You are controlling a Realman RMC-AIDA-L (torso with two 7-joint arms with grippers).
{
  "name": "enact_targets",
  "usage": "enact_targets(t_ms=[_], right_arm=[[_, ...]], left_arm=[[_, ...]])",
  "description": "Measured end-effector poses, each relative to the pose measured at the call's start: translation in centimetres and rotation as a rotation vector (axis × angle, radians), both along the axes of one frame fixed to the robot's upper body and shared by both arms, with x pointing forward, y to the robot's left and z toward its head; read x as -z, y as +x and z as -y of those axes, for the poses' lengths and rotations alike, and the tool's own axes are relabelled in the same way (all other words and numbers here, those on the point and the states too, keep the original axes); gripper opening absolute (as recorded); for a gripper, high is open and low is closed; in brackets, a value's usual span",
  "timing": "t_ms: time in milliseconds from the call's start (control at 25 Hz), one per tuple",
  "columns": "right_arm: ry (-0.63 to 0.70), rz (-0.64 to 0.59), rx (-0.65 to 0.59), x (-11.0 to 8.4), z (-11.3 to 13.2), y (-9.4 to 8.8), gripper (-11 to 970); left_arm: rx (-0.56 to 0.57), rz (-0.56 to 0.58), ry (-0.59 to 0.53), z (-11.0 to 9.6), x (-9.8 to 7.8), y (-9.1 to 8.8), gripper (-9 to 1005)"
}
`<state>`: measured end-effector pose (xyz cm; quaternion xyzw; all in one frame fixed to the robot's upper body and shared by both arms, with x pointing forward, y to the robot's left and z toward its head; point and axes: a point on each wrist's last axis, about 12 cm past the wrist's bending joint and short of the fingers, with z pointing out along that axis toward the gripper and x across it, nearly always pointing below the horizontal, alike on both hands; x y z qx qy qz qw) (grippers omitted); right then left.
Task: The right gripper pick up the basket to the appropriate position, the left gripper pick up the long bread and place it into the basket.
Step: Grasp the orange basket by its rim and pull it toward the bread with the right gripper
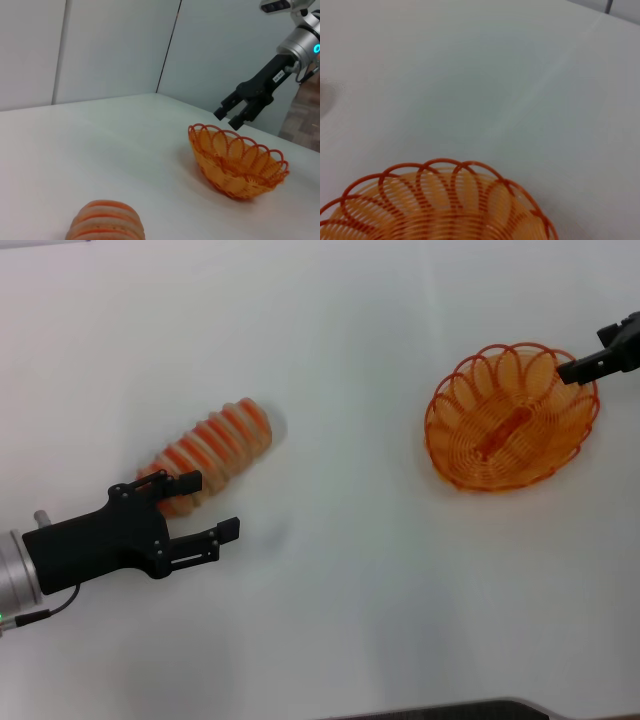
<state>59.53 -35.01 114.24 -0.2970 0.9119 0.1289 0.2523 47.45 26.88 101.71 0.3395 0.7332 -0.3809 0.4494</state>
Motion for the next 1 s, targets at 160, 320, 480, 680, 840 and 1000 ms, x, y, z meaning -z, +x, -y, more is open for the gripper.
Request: enact_targets(t_ms=[160, 320, 480, 680, 840, 1000], right_arm=[[-0.001, 0.025, -0.014, 0.2, -0.2, 0.2, 834], [0.001, 0.042, -0.034, 0.4, -0.7, 0.3, 825], [0.007, 0.059, -0.052, 0.7, -1.0, 0.4, 815], [0.004, 0.061, -0.049, 1.8, -1.2, 0.5, 804], [-0.001, 0.054, -0.043, 2.5, -1.2, 0.5, 794], [-0.011, 0.062, -0.028, 3.0, -1.1, 0.6, 785]], left_arm=[[0.001, 0.002, 0.000, 0.0, 0.0, 0.1, 829], [-0.005, 0.003, -0.003, 0.0, -0.1, 0.1, 829], [-0.009, 0.003, -0.004, -0.1, -0.1, 0.1, 828], [-0.013, 0.003, -0.005, -0.1, 0.0, 0.1, 827], [-0.014, 0.003, -0.004, -0.2, -0.1, 0.1, 827], [-0.013, 0.004, -0.004, -0.1, -0.1, 0.1, 826]])
